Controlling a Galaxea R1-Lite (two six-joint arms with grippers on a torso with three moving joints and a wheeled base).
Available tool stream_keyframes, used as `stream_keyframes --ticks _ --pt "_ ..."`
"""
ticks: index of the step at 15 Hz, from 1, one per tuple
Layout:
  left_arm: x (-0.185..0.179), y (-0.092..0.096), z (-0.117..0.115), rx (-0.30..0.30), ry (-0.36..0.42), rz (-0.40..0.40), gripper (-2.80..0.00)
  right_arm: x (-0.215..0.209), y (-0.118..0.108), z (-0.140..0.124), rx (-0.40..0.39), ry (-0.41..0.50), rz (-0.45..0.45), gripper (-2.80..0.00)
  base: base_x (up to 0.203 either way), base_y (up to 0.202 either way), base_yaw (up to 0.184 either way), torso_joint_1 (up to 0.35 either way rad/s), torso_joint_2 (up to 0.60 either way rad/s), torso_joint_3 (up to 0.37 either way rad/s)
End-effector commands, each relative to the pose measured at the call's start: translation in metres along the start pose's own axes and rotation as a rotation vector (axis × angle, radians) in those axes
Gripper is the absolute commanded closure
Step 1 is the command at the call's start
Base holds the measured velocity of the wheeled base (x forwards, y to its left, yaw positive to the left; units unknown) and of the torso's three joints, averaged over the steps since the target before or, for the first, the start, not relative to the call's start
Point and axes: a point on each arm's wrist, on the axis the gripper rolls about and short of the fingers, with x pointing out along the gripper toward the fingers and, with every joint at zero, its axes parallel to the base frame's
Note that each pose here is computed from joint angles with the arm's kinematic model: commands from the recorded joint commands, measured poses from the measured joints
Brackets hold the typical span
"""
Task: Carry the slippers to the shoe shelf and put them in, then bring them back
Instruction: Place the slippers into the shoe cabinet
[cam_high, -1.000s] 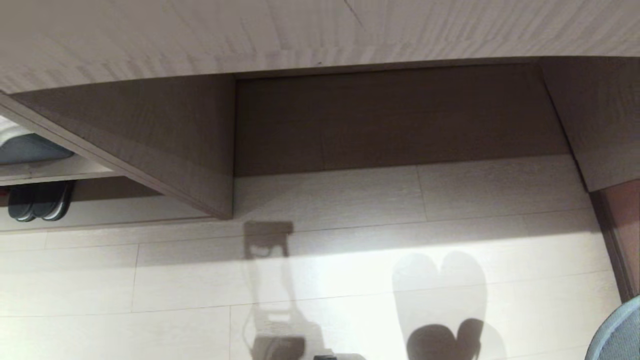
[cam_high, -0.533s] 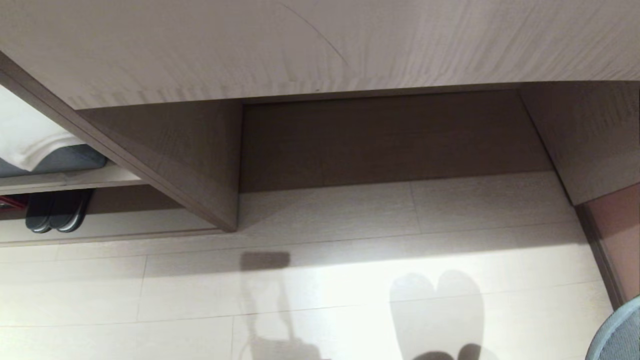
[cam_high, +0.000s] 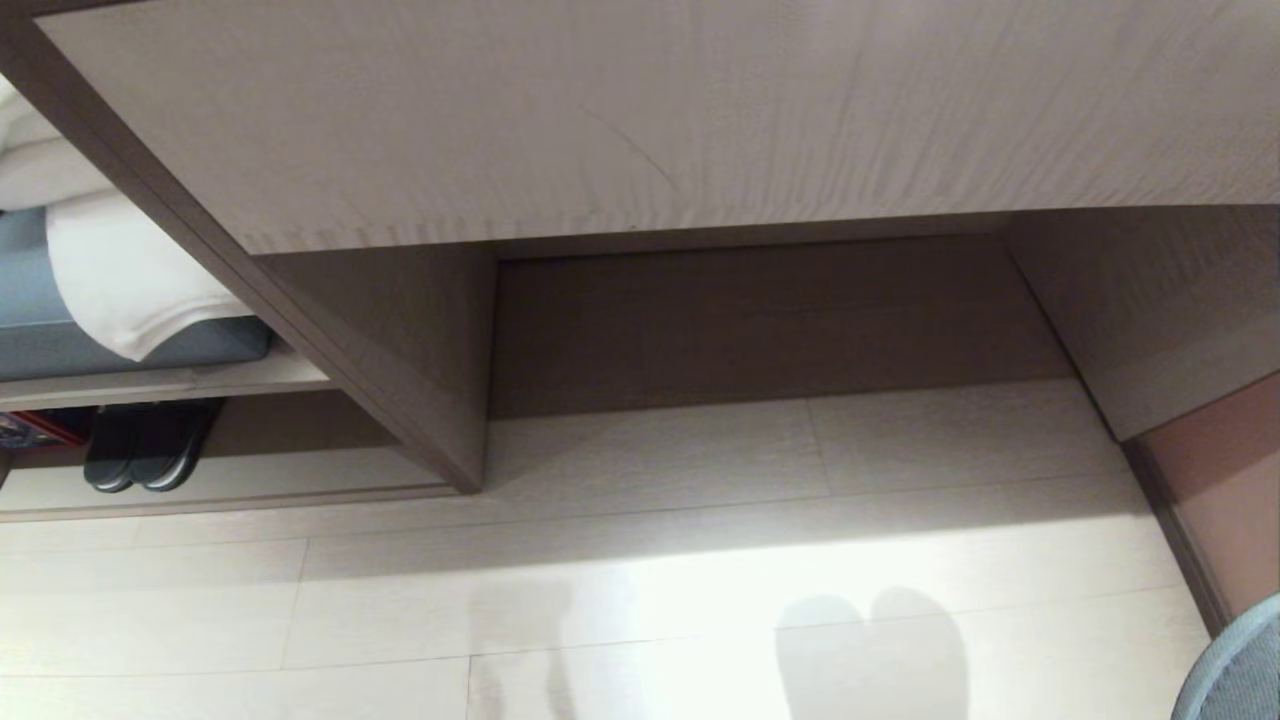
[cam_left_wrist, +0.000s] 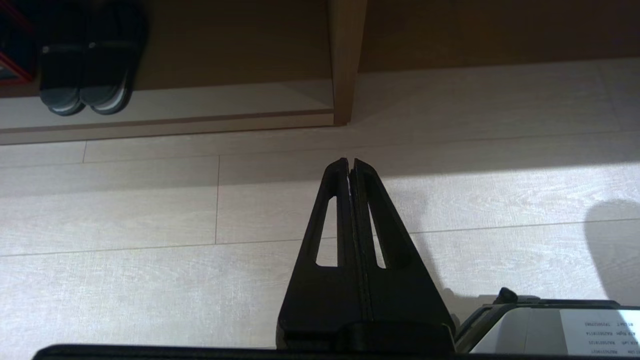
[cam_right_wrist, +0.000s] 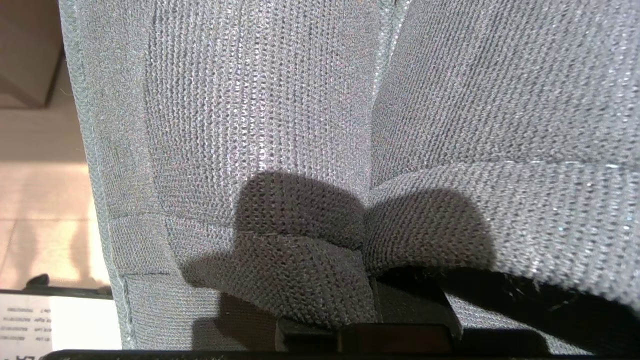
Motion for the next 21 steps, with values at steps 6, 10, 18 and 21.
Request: stream_keyframes --ticks 6,10,18,21 --pt "0.0001 0.0 0.0001 0.0 0.0 0.001 0.0 0.0001 0.0 0.0001 0.0 0.001 0.001 0.0 0.0 0.0 0.0 0.002 0.0 0.206" --pt "0.0001 0.0 0.0001 0.0 0.0 0.001 0.0 0.0001 0.0 0.0001 0.0 0.001 0.001 0.0 0.0 0.0 0.0 0.002 0.0 0.204" --pt "0.0001 0.0 0.0001 0.0 0.0 0.002 0.0 0.0001 0.0 0.0001 0.0 0.001 0.001 0.0 0.0 0.0 0.0 0.001 0.0 0.202" --pt "0.0001 0.0 0.0001 0.0 0.0 0.002 0.0 0.0001 0.0 0.0001 0.0 0.001 0.001 0.0 0.0 0.0 0.0 0.0 0.0 0.203"
